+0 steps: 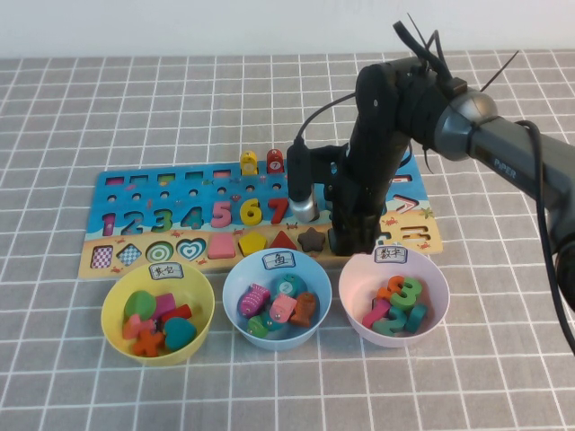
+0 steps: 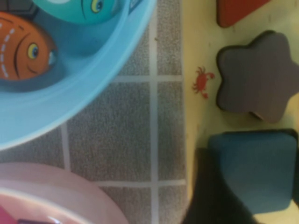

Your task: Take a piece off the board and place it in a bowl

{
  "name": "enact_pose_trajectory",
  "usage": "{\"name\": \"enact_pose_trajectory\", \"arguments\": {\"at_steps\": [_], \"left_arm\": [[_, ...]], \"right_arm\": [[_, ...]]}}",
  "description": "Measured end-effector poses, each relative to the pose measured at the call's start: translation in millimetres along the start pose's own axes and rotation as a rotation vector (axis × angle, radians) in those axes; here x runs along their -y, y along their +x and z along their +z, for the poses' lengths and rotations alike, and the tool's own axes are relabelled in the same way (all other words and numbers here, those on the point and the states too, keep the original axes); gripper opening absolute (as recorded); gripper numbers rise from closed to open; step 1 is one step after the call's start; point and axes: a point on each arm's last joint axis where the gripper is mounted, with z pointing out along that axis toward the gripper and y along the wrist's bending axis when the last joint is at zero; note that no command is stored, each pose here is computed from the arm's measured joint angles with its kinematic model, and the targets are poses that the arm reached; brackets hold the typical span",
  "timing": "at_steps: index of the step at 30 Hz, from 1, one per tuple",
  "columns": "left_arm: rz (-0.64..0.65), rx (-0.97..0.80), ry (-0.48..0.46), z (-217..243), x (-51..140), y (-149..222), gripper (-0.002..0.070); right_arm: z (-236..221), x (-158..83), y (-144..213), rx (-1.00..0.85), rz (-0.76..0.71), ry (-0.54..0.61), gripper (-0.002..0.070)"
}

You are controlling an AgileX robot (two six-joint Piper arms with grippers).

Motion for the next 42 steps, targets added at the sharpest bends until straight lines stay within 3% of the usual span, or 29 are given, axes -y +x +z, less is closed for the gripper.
{"name": "enact_pose_trajectory", "arguments": {"at_steps": [3,17,24,27,33,42], "left_arm": [[0.000,0.000,0.000,0,0.0,0,-0.0003],[0.000,0.000,0.000,0,0.0,0,-0.0004],[0.000,0.000,0.000,0,0.0,0,-0.0004],[0.000,0.000,0.000,0,0.0,0,-0.0004],[0.000,0.000,0.000,0,0.0,0,-0.0004],[0.000,0.000,0.000,0,0.0,0,-0.0004]], "right_arm": [[0,0,0,-0.001,0.000,-0.002,0.0296],[-3,0,0,0.001,-0.001,0.005,0.0294],[-38,-2,-4,0.030,0.028,0.068,0.0294],[-53,-4,-5,0.048,0.107,0.093,0.0294],[-91,-14,-12,0.117,0.438,0.137,0.0293],[-131,-54,-53,0.241,0.884,0.111,0.0293]]}}
